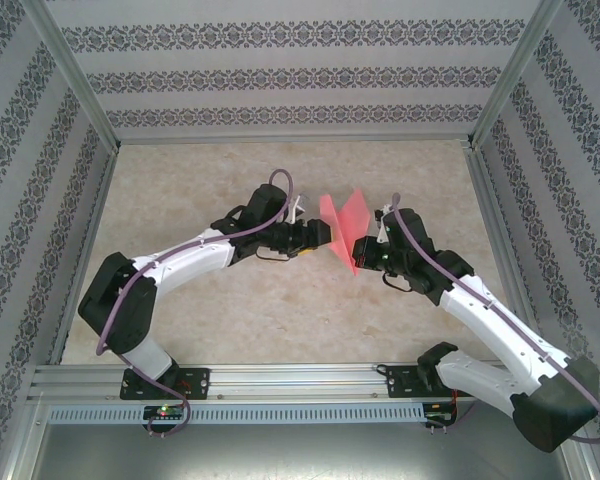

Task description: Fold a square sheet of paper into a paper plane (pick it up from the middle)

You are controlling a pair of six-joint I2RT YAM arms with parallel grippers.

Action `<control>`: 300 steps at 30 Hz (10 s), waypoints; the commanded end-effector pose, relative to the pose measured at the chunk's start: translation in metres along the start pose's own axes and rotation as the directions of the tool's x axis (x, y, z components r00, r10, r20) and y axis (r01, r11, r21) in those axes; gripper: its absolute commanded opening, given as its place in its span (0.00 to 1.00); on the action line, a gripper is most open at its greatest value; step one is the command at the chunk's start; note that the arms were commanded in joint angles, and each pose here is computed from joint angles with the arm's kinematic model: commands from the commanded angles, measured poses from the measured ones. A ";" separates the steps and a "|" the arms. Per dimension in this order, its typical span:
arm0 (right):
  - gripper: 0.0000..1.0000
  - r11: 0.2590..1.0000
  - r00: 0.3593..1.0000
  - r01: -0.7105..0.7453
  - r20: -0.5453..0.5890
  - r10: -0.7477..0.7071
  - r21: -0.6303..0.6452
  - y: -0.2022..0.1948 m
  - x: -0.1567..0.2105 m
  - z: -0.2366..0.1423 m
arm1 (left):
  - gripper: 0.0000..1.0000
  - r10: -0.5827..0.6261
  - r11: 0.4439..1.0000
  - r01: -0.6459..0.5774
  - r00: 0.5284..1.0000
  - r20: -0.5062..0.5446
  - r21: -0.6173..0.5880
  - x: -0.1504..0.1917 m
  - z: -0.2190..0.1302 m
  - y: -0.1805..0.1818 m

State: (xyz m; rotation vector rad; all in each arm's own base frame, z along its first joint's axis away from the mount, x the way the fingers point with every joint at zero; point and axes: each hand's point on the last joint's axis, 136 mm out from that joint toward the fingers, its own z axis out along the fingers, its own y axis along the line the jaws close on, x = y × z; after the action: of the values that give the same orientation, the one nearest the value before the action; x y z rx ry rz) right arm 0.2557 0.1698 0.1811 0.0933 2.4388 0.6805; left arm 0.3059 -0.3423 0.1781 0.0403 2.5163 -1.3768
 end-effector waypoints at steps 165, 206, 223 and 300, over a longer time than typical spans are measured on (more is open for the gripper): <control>0.00 0.578 0.812 -0.510 -0.135 0.568 -0.637 0.090 -0.039 0.005 | 0.49 -0.254 0.901 0.134 0.934 0.250 0.412 -0.013 -0.038 -0.069; 0.06 0.593 0.803 -0.531 -0.136 0.580 -0.605 0.080 -0.025 0.017 | 0.15 -0.234 0.924 0.123 0.930 0.283 0.361 -0.019 -0.058 -0.061; 0.48 0.780 0.877 -0.421 0.013 0.481 -0.462 0.046 -0.030 0.009 | 0.11 -0.026 0.999 0.030 0.969 0.247 -0.015 -0.010 -0.079 -0.011; 0.23 0.957 0.956 -0.193 -0.262 0.133 -0.217 0.030 0.037 0.069 | 0.61 0.419 0.742 -0.452 0.889 -0.183 -0.495 0.050 -0.078 0.061</control>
State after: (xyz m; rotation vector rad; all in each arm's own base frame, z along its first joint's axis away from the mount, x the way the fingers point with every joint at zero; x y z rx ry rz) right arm 0.2506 0.2262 0.1290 0.1033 2.5941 1.1900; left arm 0.2446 -0.2564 0.1510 0.6860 2.5872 -0.3475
